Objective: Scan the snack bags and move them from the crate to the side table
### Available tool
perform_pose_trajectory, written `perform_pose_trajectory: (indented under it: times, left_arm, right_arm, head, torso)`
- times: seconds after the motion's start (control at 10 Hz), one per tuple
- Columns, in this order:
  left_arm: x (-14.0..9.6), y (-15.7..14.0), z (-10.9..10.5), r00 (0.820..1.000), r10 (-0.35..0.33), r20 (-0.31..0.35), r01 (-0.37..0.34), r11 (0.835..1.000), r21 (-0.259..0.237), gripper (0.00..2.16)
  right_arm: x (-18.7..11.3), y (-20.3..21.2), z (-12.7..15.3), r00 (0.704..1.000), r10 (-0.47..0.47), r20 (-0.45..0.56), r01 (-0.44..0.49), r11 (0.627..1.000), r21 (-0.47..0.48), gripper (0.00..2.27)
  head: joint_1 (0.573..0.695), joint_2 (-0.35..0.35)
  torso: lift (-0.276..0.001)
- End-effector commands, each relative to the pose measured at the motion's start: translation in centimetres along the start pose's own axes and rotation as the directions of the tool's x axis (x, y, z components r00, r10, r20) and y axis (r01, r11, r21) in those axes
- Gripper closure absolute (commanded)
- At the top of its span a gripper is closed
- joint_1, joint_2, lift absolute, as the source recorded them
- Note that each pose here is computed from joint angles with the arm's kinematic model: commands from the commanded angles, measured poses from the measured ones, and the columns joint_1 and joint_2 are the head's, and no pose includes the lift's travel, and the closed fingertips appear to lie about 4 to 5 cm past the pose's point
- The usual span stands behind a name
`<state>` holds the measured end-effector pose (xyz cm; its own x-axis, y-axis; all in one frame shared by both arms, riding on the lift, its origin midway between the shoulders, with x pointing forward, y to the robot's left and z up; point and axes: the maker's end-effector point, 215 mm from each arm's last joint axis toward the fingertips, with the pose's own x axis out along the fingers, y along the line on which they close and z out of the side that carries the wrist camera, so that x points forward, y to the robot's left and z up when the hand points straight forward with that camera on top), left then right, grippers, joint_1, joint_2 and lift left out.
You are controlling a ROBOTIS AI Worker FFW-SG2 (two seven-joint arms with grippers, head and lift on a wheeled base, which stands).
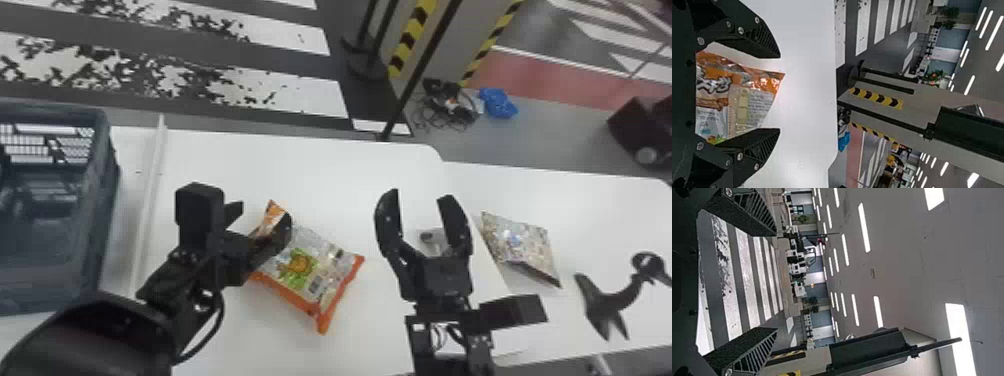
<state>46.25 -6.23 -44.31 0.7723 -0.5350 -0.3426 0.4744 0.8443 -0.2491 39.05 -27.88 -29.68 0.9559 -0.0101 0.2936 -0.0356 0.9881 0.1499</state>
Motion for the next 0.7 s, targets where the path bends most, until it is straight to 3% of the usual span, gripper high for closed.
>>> perform_pose_trajectory:
  times: [0.0,0.3,0.4,0.5,0.6]
  left_arm:
    - [-1.8,0.6,1.8,0.999,0.016,0.045,-0.016,1.0,0.01,0.07]
    - [-8.3,7.4,6.4,0.977,0.153,0.15,-0.163,0.985,0.053,0.07]
    - [-11.2,10.4,7.7,0.961,0.211,0.18,-0.222,0.974,0.044,0.07]
    - [-14.2,13.5,8.5,0.947,0.255,0.198,-0.264,0.964,0.021,0.07]
    - [-17.2,16.7,9.1,0.932,0.299,0.206,-0.302,0.953,-0.016,0.07]
  right_arm:
    - [0.2,0.0,-0.3,1.0,0.001,-0.01,-0.001,1.0,0.003,0.06]
    - [1.5,-0.6,-2.8,0.997,0.013,-0.075,-0.011,1.0,0.025,0.11]
    - [2.0,0.1,-5.6,0.983,0.077,-0.164,-0.071,0.997,0.04,0.46]
    - [2.5,0.4,-8.0,0.969,0.104,-0.224,-0.095,0.994,0.049,1.49]
    - [2.8,0.7,-10.4,0.949,0.133,-0.286,-0.117,0.99,0.073,2.15]
  head:
    - [0.695,-0.35]
    - [0.695,-0.35]
    - [0.695,-0.334]
    - [0.695,-0.272]
    - [0.695,-0.201]
  torso:
    - [-0.087]
    - [-0.087]
    - [-0.087]
    - [-0.087]
    - [-0.087]
